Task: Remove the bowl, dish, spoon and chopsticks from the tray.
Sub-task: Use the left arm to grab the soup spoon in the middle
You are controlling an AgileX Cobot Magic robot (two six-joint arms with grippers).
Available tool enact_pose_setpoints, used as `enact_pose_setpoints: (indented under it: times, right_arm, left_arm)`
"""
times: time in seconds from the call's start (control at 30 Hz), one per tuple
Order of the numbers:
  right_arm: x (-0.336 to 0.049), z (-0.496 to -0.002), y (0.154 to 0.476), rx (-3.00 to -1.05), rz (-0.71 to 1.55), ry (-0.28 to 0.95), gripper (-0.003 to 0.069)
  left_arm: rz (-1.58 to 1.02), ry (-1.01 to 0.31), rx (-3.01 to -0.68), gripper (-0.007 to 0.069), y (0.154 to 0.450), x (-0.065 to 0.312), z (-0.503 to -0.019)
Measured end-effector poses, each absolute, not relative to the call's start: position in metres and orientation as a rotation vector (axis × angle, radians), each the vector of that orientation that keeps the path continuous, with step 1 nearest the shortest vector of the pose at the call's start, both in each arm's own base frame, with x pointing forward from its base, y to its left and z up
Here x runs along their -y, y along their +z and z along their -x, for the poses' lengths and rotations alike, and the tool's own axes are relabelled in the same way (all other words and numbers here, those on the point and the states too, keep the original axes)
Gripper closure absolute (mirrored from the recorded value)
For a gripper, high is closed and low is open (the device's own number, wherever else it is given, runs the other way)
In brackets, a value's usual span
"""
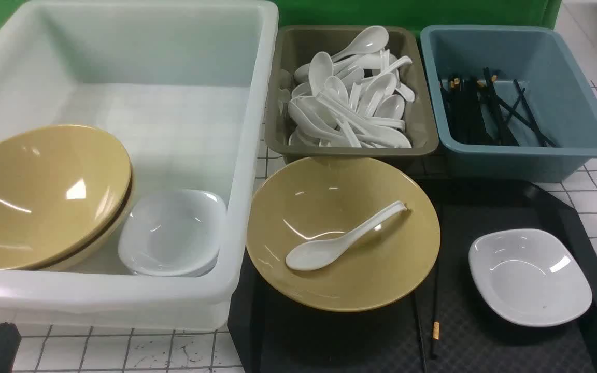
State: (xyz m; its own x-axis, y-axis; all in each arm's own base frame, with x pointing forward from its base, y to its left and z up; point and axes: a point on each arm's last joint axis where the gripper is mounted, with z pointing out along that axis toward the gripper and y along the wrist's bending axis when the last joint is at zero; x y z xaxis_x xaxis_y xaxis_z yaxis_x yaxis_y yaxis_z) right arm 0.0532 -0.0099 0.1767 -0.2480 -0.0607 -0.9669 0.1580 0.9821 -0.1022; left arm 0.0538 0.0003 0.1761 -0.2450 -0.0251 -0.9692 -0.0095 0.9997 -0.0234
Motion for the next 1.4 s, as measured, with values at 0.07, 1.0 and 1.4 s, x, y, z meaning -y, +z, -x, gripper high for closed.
enact_pose_setpoints:
  times: [0.07, 1.0, 1.4]
  right_arm:
    - [0.010, -0.053, 0.177, -1.810, -0.072, -0.206, 0.0423]
    - [0.010, -0.053, 0.177, -1.810, -0.072, -0.206, 0.0423]
    - [0.010, -0.053, 0.219, -1.328, -0.091, -0.197, 0.0423]
  left_arm:
    - [0.025, -0.015, -1.818, 0.0637, 0.176, 0.000, -0.054]
    - [0.005, 0.012, -1.817, 0.0637, 0.176, -0.001, -0.054]
    - [-0.008, 0.004, -1.407, 0.0637, 0.213, 0.000, -0.055]
